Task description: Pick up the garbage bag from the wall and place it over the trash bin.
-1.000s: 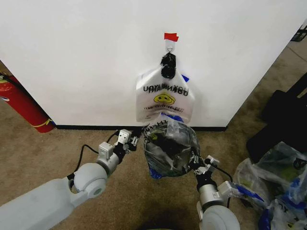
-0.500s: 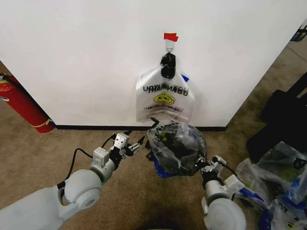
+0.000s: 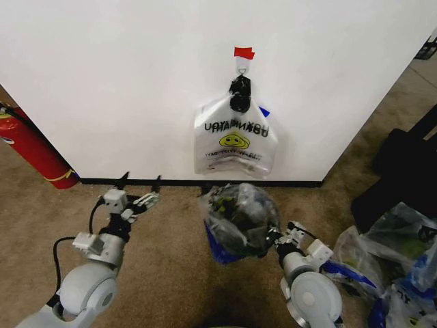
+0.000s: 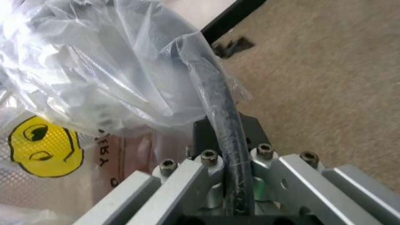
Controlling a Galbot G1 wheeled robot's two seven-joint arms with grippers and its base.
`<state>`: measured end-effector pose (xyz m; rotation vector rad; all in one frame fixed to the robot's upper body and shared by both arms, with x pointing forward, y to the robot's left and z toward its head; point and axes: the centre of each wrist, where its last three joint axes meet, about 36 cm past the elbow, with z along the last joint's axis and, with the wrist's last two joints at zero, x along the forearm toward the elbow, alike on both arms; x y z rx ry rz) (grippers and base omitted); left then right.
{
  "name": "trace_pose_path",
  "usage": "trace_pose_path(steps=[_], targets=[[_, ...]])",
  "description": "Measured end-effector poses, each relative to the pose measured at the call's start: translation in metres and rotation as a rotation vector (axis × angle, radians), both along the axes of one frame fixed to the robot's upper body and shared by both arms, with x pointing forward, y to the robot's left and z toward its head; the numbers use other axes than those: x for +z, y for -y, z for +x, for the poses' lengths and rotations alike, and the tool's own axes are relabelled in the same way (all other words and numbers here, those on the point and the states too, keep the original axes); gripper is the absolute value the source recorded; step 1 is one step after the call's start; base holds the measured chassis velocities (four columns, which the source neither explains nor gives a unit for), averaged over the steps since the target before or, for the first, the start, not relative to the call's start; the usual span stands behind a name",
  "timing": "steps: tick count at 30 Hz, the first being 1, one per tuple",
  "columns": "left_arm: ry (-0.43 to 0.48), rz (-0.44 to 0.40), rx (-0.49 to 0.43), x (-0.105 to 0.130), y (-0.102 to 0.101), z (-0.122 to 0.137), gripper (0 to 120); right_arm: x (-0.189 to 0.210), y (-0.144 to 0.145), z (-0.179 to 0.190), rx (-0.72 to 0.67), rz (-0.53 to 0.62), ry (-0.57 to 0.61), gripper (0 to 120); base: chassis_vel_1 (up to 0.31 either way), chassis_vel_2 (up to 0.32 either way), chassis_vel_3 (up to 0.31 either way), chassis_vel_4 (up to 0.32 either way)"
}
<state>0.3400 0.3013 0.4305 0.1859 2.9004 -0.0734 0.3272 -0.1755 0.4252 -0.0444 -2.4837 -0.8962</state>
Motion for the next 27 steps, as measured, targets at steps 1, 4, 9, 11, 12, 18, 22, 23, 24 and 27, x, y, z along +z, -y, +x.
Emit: trace_pose_path(steps=[1,4,9,11,12,18,22,23,24,27], targets=[[-0.006,-0.009,0.019,-0.004,-0.003,-0.004,100,0.000,0.000,0.000,0.022,0.005,-0.011,0,0.000,0.000,0.000,0.000],[-0.011,-0.020,0.054,-0.008,-0.009,-0.011,100,0.001,-0.001,0.001,0.057,0.017,-0.034,0,0.000,0.000,0.000,0.000],[-0.032,-0.070,0.111,-0.010,-0.013,-0.026,100,-0.002,-0.003,0.012,0.103,0.022,-0.068,0,0.000,0.000,0.000,0.000],[-0.040,-0.083,0.113,-0.010,-0.009,-0.028,100,-0.003,-0.004,0.014,0.110,0.021,-0.070,0,0.000,0.000,0.000,0.000],[-0.044,-0.091,0.113,-0.011,-0.006,-0.030,100,-0.005,-0.004,0.016,0.114,0.020,-0.072,0,0.000,0.000,0.000,0.000],[-0.069,-0.118,0.108,-0.017,0.009,-0.038,100,-0.015,-0.012,0.021,0.118,-0.011,-0.077,2,0.000,0.000,0.000,0.000],[-0.069,-0.108,0.101,-0.016,0.008,-0.037,100,-0.015,-0.016,0.021,0.113,-0.013,-0.069,9,0.000,0.000,0.000,0.000],[-0.068,-0.106,0.099,-0.015,0.007,-0.036,100,-0.015,-0.016,0.021,0.111,-0.013,-0.066,12,0.000,0.000,0.000,0.000],[-0.066,-0.105,0.098,-0.013,0.005,-0.034,100,-0.015,-0.017,0.021,0.111,-0.013,-0.065,16,0.000,0.000,0.000,0.000],[-0.065,-0.109,0.097,-0.011,0.004,-0.031,100,-0.015,-0.017,0.021,0.111,-0.017,-0.064,23,0.000,0.000,0.000,0.000]])
